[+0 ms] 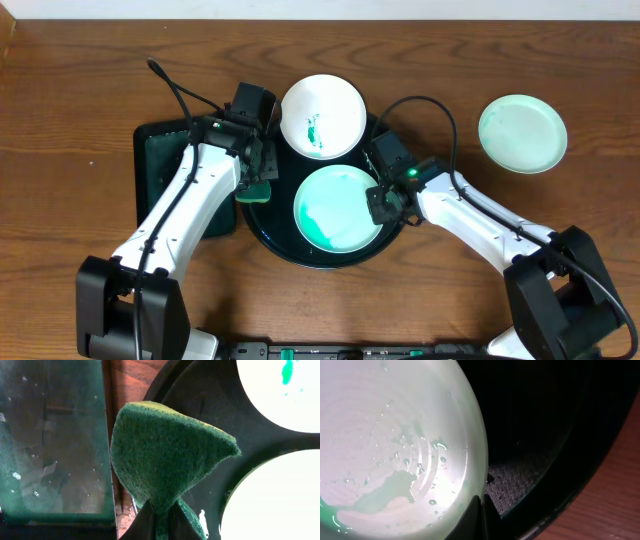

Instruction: Clean dirty plates on tray and stack at the side

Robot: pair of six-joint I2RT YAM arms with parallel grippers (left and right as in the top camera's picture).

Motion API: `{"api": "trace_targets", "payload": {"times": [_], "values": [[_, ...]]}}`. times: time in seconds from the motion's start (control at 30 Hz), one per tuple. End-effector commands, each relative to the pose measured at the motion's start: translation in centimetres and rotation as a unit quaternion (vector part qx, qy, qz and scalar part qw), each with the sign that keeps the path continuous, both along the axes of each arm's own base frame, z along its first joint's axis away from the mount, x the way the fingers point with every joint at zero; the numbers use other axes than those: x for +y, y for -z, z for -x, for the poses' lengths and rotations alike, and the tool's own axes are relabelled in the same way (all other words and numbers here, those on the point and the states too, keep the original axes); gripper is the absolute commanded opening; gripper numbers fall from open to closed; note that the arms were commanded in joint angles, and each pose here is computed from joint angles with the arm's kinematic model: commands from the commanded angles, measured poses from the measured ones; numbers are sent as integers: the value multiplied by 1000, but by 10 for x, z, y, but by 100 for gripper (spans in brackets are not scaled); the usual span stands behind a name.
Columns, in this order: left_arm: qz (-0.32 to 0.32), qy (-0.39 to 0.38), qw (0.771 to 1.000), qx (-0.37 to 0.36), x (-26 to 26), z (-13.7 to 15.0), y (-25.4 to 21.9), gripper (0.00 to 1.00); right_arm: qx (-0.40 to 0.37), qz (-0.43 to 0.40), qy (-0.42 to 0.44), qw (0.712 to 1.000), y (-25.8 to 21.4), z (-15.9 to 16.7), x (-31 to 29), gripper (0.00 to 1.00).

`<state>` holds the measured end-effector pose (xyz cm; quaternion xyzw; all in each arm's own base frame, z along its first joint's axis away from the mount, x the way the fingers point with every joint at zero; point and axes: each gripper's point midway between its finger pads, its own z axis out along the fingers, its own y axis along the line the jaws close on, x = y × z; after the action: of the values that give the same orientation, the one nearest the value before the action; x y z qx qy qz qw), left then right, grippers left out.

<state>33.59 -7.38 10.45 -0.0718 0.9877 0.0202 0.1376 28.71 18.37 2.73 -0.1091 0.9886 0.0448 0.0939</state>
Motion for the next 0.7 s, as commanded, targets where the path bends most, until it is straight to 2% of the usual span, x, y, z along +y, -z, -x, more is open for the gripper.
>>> {"api": "trace_targets", "payload": {"times": [0.0, 0.03, 0.07, 0.17, 0.23, 0.4, 0.47, 0.5, 0.53, 0.67], "values": [[3, -8, 1000, -6, 0, -5, -5, 7, 18, -21, 12, 1000, 4, 6, 9, 31], [2, -8, 1000, -6, 0, -5, -4, 7, 21, -26, 18, 999, 4, 6, 10, 43], [2, -8, 1000, -6, 0, -5, -4, 7, 23, -31, 20, 999, 5, 6, 12, 49], [2, -8, 1000, -6, 0, -5, -4, 7, 24, -50, 23, 998, 8, 3, 20, 57], [2, -7, 1000, -6, 0, -5, -4, 7, 25, -56, 31, 998, 11, 1, 23, 57], [2, -6, 1000, -5, 0, -5, -4, 7, 43, -63, 45, 996, 31, -1, 30, 50], [2, -6, 1000, -5, 0, -5, -4, 7, 39, -61, 39, 997, 38, -4, 31, 40], [2, -6, 1000, -5, 0, -5, -4, 7, 29, -64, 29, 997, 40, -9, 33, 28], [2, -5, 1000, -5, 0, -5, -4, 7, 19, -64, 24, 997, 39, -13, 34, 22], [1, -4, 1000, -5, 0, -5, -4, 7, -14, -73, 13, 997, 35, -28, 40, 11]]}}
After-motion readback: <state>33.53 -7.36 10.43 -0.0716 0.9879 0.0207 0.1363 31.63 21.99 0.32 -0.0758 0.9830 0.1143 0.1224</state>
